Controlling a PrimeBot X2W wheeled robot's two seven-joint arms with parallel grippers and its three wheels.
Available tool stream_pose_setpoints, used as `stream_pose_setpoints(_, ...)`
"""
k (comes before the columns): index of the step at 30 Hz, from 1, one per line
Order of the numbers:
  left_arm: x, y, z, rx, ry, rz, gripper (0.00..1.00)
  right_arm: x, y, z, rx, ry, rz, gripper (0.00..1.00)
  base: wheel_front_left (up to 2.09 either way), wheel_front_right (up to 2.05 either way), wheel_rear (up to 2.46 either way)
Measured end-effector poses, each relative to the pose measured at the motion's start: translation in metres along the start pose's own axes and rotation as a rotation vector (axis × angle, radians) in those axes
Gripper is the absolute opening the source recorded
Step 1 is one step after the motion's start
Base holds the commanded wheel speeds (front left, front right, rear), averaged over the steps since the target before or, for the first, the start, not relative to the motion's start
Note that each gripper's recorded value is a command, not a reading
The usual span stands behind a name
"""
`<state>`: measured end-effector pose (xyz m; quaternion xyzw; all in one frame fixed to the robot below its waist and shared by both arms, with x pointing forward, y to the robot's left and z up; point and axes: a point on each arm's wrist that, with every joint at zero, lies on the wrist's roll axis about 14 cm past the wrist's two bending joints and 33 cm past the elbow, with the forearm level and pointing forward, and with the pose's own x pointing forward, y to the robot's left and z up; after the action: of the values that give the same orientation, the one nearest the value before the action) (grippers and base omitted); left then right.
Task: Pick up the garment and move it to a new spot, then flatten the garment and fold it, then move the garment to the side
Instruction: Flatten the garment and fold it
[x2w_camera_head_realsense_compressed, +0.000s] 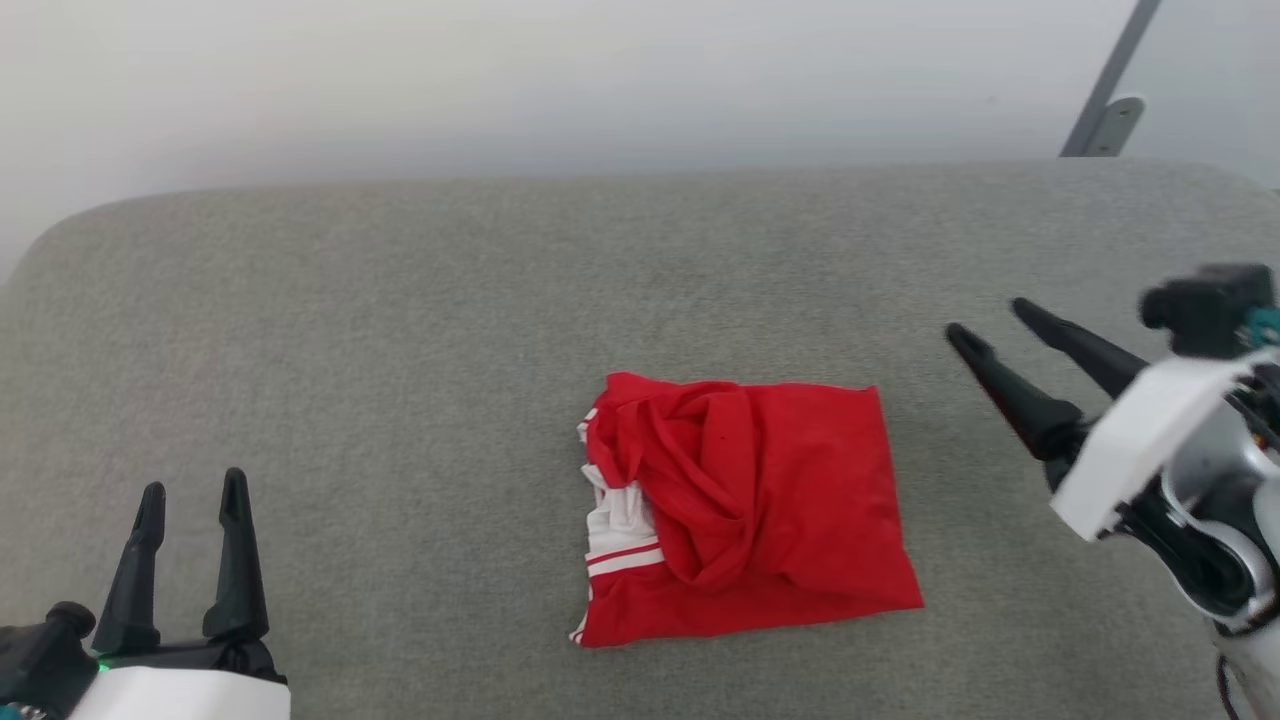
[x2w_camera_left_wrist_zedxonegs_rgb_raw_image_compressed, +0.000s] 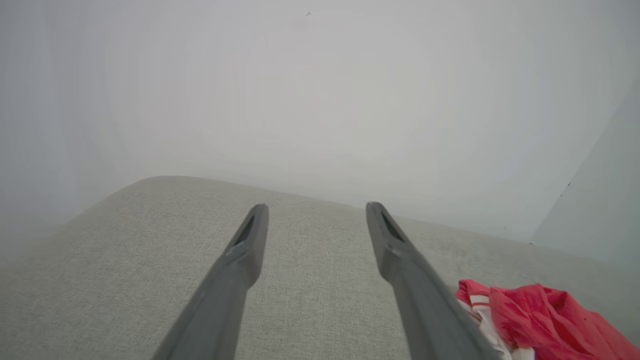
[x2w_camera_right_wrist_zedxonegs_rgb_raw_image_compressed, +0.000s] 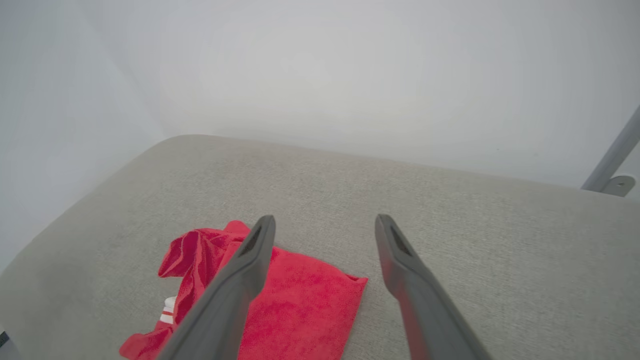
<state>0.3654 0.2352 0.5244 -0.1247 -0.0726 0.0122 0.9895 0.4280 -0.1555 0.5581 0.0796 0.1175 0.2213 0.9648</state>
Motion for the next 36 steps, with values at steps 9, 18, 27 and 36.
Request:
stream_pose_setpoints(9,-0.004,-0.012,-0.002,0.010,0.016,-0.049,1.00,-0.054,-0.043,0.004,-0.068,-0.202,-0.184,1.00,0.00,0.00,0.00)
stream_pose_setpoints(18,-0.013,-0.017,-0.010,0.024,0.047,-0.074,1.00,-0.091,-0.061,-0.013,-0.089,-0.302,-0.293,1.00,0.00,0.00,0.00)
stream_pose_setpoints(27,-0.021,-0.015,-0.015,0.050,0.071,-0.078,1.00,-0.109,-0.070,-0.044,-0.103,-0.302,-0.367,1.00,0.00,0.00,0.00)
stream_pose_setpoints(36,-0.029,-0.012,-0.014,0.068,0.067,-0.061,1.00,-0.115,-0.060,-0.053,-0.067,-0.330,-0.391,1.00,0.00,0.00,0.00)
